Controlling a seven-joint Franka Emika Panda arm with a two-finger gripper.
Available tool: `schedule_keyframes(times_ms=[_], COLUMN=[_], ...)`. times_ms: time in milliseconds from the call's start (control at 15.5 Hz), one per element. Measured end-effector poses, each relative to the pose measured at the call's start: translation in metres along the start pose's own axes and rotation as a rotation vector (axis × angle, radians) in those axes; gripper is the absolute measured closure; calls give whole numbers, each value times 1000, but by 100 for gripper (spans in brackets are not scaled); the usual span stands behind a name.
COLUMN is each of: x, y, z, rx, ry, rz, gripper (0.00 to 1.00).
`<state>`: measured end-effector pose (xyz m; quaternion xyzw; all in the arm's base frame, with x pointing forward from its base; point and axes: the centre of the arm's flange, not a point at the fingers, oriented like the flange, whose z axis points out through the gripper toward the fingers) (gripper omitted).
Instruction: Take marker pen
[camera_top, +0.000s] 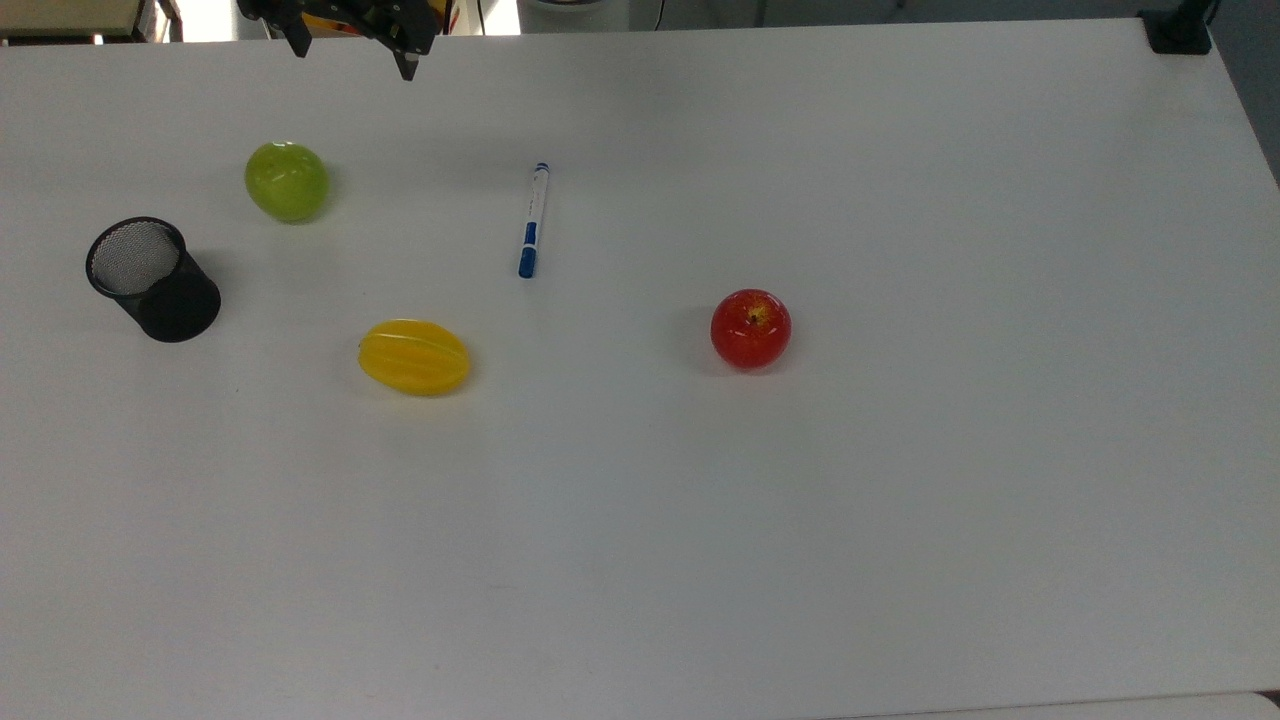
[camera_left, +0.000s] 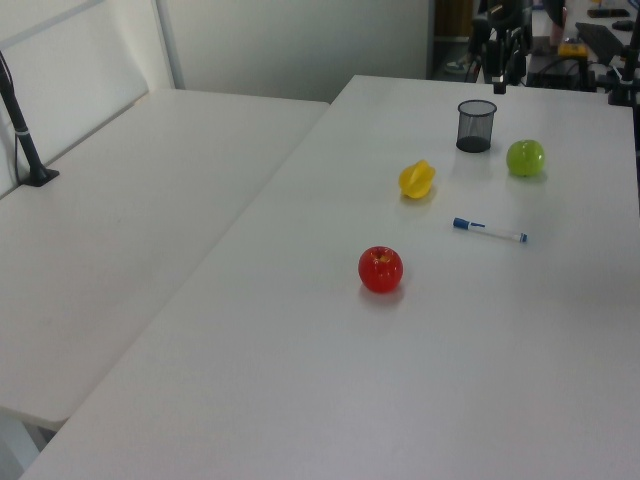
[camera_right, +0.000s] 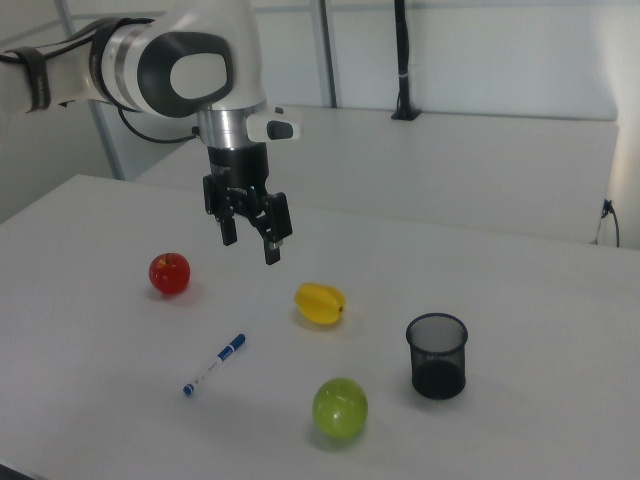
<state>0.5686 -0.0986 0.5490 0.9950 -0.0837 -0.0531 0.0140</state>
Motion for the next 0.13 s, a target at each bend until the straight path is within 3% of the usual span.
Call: schedule_keyframes(times_ms=[129], x=[0], y=[0], z=[-2], rx=[0], ry=[3], rz=[0], gripper=[0])
